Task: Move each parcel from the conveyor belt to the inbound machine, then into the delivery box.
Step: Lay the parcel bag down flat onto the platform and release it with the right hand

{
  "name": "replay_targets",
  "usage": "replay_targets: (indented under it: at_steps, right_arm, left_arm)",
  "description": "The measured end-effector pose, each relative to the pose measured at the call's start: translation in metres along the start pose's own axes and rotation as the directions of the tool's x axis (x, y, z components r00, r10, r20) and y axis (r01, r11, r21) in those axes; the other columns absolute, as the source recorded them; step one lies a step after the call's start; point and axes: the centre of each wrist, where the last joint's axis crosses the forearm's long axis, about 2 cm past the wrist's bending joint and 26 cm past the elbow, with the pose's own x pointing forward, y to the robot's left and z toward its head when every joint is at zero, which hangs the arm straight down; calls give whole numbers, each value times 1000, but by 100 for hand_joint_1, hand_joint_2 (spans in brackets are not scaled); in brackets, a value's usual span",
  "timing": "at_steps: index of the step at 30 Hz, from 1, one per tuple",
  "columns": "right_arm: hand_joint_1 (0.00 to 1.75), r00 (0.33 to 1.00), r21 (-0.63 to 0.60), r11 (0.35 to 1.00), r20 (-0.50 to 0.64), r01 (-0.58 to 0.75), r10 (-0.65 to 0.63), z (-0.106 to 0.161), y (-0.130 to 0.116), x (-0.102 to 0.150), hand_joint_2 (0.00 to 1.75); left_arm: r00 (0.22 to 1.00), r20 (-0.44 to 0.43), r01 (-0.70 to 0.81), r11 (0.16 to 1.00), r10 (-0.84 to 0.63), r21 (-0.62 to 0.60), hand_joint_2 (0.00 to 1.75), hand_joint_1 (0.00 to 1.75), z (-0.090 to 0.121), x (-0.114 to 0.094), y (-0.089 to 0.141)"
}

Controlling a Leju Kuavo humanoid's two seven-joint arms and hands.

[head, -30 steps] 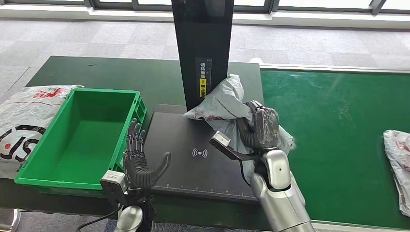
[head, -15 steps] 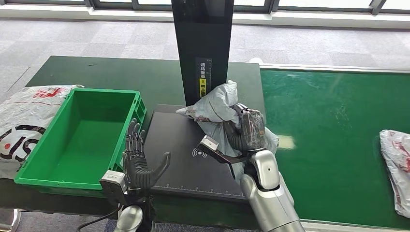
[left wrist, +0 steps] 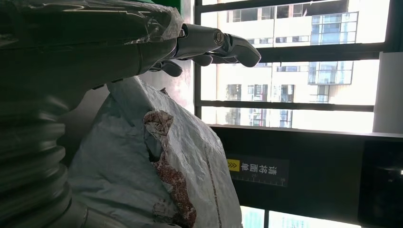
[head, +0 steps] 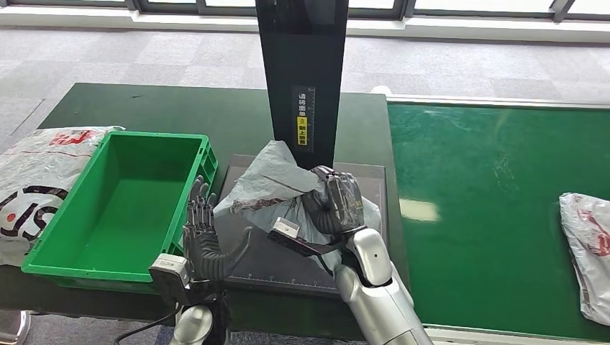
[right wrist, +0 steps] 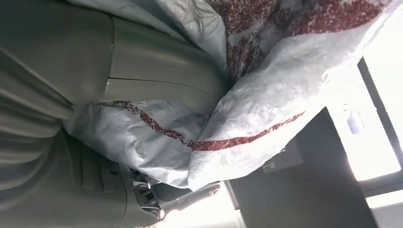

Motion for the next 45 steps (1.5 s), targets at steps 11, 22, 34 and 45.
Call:
replay_targets:
  at_steps: [11, 22, 34, 45]
  right_arm:
    - [54, 1000, 44, 999, -10, 10, -9, 3, 9, 1, 175]
    - [0, 999, 56, 998, -36, 6, -4, 4, 11, 0, 0]
    - [0, 999, 54, 998, -52, 17, -14, 3, 11, -3, 0]
    - [0, 996, -172, 983, 71, 71, -59, 1, -26, -1, 87]
  left_arm:
    - [1000, 0, 0, 1000, 0, 0, 175, 0, 0, 0, 0]
    - [1000, -4, 3, 1000, -3, 22, 175, 0, 0, 0, 0]
    - [1000, 0, 7, 1000, -7, 8, 175, 0, 0, 0, 0]
    - [1000, 1, 16, 1000, -16, 21, 175, 0, 0, 0, 1]
